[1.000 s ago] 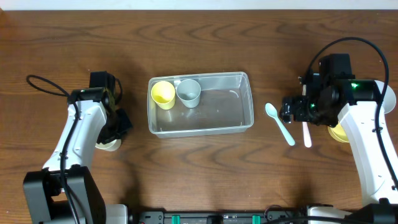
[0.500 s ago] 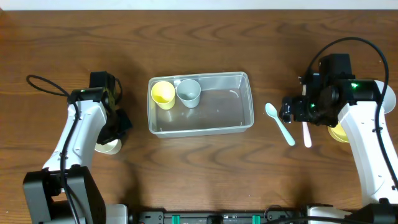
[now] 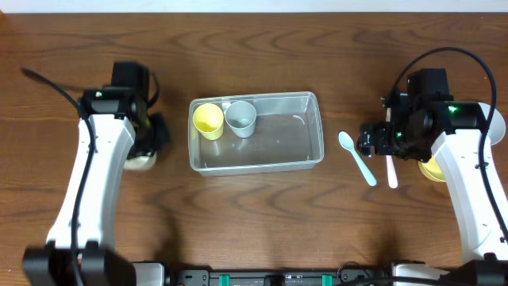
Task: Pack container
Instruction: 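Return the left gripper and grasp the white cup, then lower the white cup into the container below the yellow cup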
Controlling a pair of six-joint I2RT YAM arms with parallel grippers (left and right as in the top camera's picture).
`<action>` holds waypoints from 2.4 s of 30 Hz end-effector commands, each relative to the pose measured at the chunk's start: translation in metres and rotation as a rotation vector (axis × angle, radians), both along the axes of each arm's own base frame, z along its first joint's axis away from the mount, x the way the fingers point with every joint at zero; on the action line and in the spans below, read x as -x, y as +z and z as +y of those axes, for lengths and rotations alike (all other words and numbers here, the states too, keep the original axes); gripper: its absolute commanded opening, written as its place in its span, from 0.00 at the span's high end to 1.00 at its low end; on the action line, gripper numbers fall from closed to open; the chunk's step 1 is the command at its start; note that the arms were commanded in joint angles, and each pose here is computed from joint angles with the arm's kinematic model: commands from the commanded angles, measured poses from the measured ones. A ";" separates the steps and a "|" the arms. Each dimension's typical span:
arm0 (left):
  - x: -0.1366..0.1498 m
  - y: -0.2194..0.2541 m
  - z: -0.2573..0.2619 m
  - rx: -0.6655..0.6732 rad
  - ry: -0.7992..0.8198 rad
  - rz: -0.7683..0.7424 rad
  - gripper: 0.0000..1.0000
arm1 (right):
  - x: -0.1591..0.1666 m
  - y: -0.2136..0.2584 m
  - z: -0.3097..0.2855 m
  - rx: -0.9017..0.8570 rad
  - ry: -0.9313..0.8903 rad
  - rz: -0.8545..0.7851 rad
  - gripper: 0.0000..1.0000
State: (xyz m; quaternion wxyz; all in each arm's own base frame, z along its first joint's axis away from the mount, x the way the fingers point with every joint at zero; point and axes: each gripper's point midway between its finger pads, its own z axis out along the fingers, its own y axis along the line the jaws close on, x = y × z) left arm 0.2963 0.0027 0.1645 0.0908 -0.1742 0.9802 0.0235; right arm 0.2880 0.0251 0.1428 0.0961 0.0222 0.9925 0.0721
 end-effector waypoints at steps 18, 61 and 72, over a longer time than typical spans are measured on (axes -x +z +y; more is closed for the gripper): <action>0.010 0.025 -0.139 0.023 -0.484 0.028 0.94 | -0.005 0.004 -0.002 0.006 0.005 -0.018 0.01; 0.001 -0.101 -0.140 -0.029 -0.478 0.258 0.93 | -0.003 0.004 -0.002 0.006 0.005 -0.010 0.01; 0.000 -0.101 -0.140 -0.028 -0.478 0.250 0.58 | -0.003 0.004 -0.002 0.006 0.005 -0.010 0.01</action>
